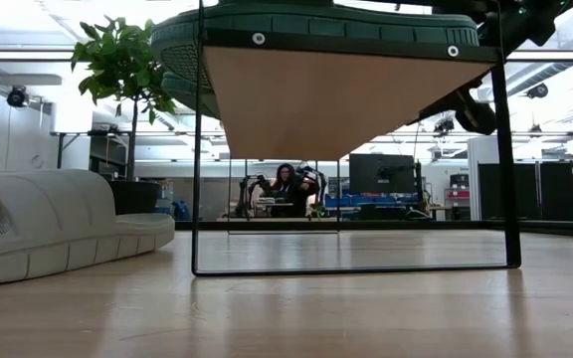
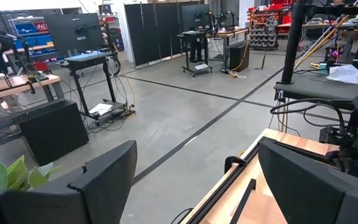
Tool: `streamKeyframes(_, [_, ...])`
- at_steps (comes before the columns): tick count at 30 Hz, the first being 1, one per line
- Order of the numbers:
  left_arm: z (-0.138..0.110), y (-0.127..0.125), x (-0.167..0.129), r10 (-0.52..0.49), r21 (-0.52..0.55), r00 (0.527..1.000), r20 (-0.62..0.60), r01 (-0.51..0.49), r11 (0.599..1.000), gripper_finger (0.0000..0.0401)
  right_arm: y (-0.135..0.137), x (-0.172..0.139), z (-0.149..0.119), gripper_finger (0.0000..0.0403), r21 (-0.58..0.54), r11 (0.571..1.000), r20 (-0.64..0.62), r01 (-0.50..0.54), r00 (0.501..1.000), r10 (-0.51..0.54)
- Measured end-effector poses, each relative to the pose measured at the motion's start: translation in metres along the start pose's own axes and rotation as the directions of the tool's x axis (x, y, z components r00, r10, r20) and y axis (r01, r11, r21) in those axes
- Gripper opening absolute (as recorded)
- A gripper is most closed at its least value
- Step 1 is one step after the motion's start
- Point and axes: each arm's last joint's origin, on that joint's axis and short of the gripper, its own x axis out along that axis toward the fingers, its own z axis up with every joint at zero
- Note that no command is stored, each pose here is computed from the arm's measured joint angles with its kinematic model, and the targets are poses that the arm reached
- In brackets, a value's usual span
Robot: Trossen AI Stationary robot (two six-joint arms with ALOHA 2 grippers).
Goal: Pick and place slides into the shelf
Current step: Put the left gray slipper on the shelf
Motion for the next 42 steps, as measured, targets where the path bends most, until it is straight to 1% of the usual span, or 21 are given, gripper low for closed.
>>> streamKeyframes(16, [0.0, 0.0, 0.0, 0.0, 0.0, 1.0, 0.0, 0.0, 1.0, 0.0322, -0.0019, -0.0072, 0.0031, 0.0022, 0.002, 1.0, 0.027, -0.005, 1.0, 0.004])
streamKeyframes(23, [0.0, 0.0001, 0.0, 0.002, 0.0, 1.0, 0.0, -0.002, 1.0, 0.0322, -0.0052, -0.0077, 0.0008, 0.0022, 0.0, 1.0, 0.004, 0.029, 1.0, -0.029])
streamKeyframes(27, [0.0, 0.0001, 0.0, 0.003, 0.0, 1.0, 0.0, -0.003, 1.0, 0.0322, -0.0039, -0.0077, 0.0015, 0.0022, -0.004, 1.0, 0.006, 0.012, 1.0, -0.012])
streamKeyframes(33, [0.0, 0.0003, 0.0, 0.011, 0.0, 1.0, 0.0, -0.011, 1.0, 0.0322, -0.0028, -0.0077, 0.0005, 0.0022, -0.003, 1.0, -0.035, -0.021, 0.999, 0.02])
streamKeyframes(42, [0.0, 0.0008, 0.0, 0.027, 0.0, 1.0, -0.001, -0.027, 1.0, 0.0322, 0.0, -0.0095, 0.0011, 0.0023, -0.005, 0.999, -0.054, -0.046, 0.997, 0.046])
